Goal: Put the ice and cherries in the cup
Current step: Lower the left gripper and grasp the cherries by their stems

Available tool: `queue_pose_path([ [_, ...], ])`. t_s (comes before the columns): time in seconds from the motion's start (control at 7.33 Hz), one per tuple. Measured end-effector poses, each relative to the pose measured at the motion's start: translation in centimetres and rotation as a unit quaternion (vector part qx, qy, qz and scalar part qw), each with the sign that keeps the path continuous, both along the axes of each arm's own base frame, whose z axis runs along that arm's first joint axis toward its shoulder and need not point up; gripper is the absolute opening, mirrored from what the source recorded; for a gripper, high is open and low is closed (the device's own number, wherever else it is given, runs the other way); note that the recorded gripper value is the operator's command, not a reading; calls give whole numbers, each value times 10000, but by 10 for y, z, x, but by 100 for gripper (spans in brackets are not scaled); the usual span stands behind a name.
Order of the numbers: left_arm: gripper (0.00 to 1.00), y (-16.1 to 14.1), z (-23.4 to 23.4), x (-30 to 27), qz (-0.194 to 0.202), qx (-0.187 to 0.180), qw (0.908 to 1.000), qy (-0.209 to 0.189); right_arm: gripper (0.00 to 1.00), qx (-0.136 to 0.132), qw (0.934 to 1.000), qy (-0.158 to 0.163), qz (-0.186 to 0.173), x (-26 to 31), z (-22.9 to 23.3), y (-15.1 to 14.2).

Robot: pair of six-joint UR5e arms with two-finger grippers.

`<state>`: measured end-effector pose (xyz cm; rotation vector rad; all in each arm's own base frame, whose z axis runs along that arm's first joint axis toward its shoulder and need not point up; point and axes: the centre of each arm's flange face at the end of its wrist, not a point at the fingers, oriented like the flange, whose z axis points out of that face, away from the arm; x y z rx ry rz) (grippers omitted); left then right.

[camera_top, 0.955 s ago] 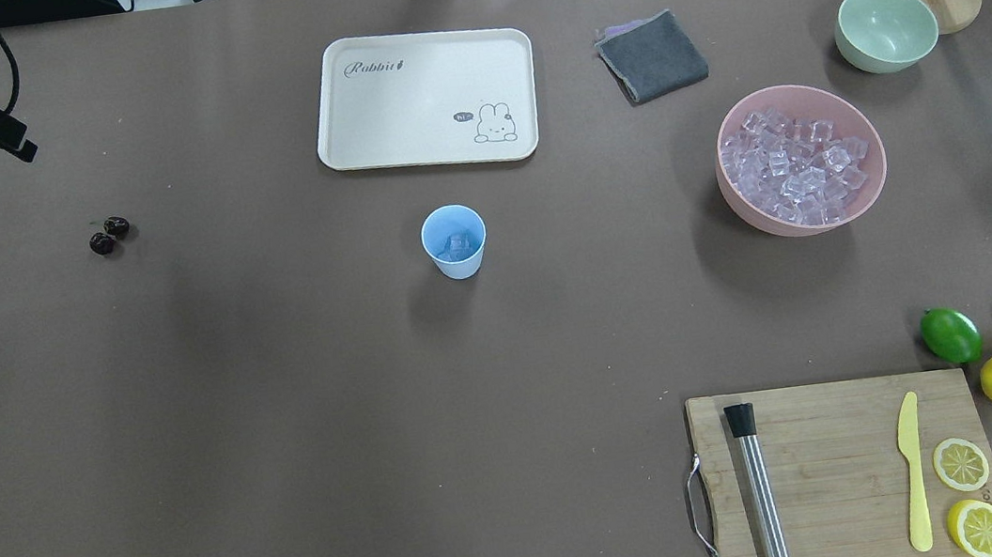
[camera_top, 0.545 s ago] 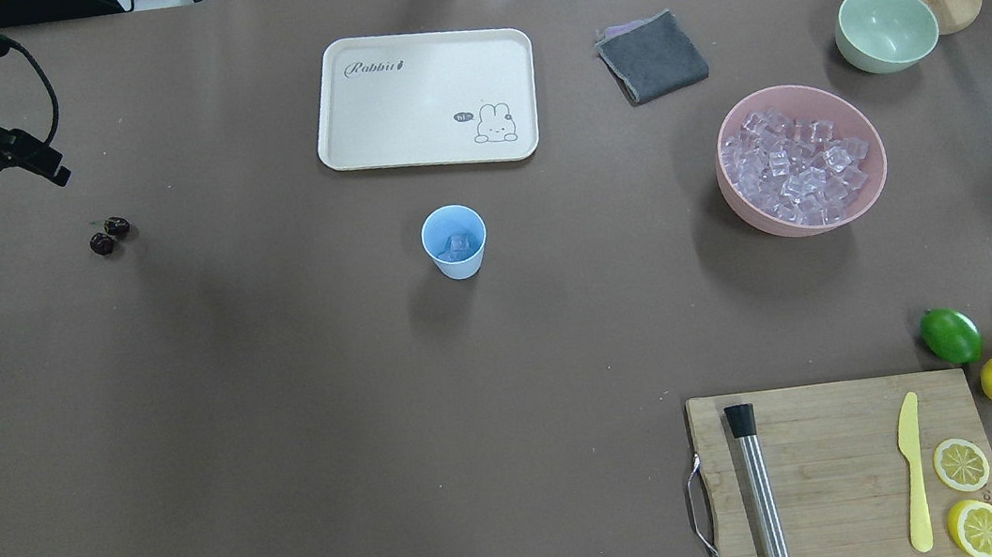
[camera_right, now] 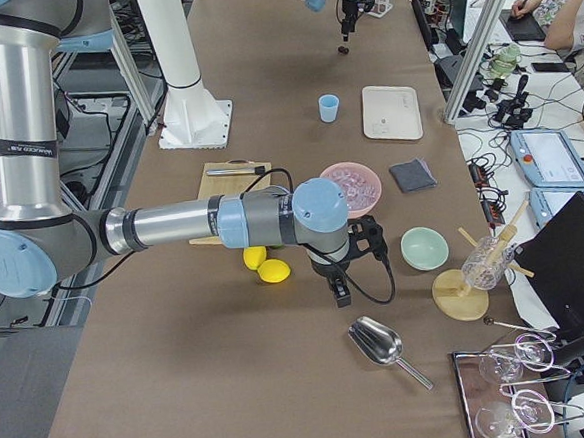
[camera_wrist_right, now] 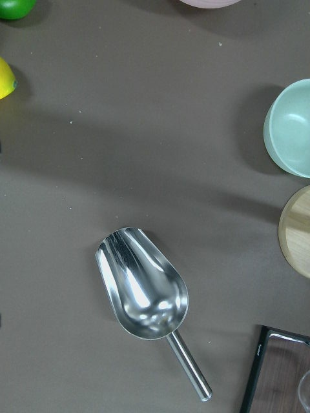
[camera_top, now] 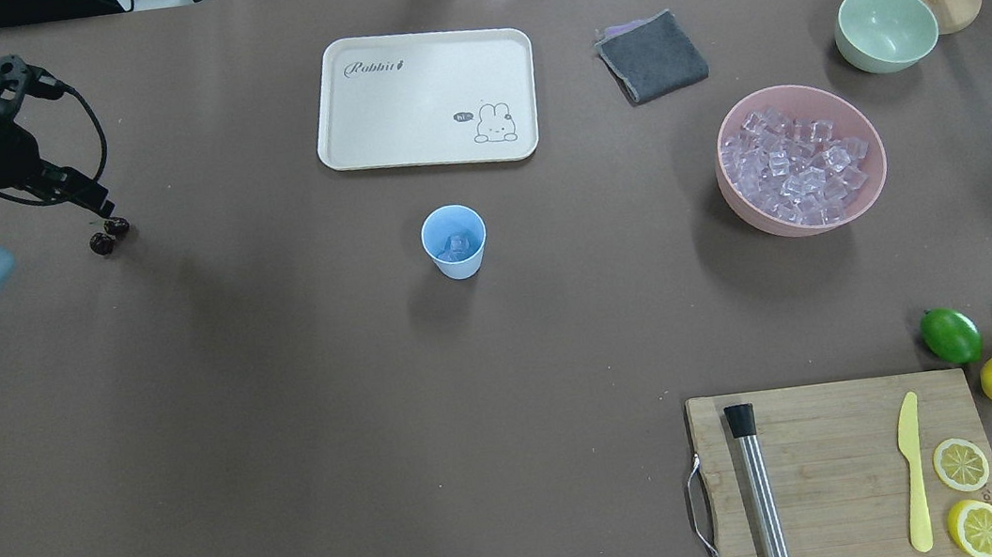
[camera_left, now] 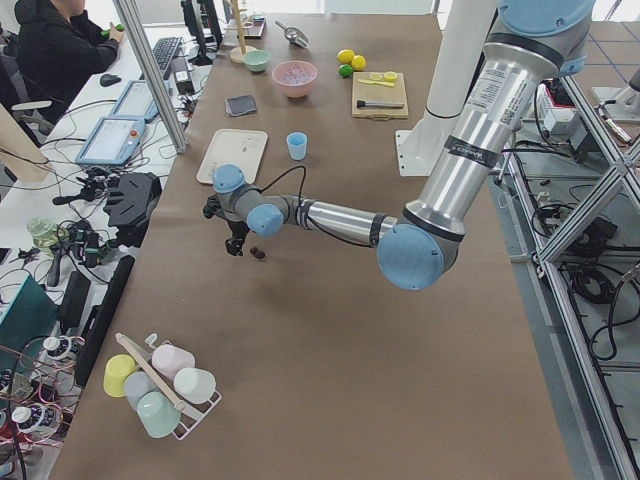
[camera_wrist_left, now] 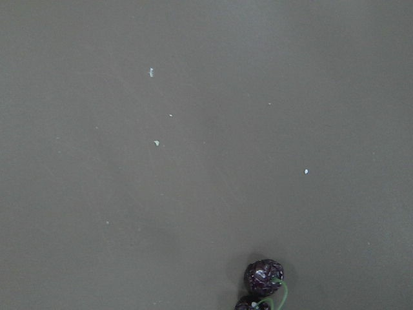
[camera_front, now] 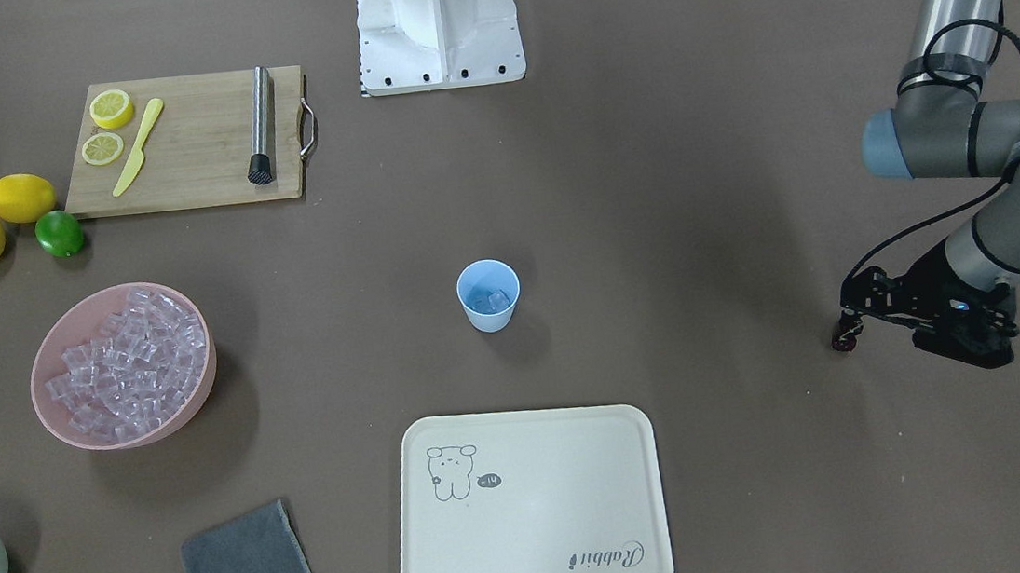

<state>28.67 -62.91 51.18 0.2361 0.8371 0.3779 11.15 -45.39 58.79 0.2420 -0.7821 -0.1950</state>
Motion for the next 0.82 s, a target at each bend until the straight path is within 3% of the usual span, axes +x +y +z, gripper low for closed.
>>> queue_pose_path([
  [0.14,88,6,2,16,-41,63,9999,-81,86,-9,10000,11,-1,0,1,1],
  [0.68,83,10,11,27,-84,78,9998,-188,86,-76,10000,-4,-3,-1,8,10],
  [0.82,71,10,13,27,-84,62,9997,-204,86,-75,10000,-5,-2,-1,8,10],
])
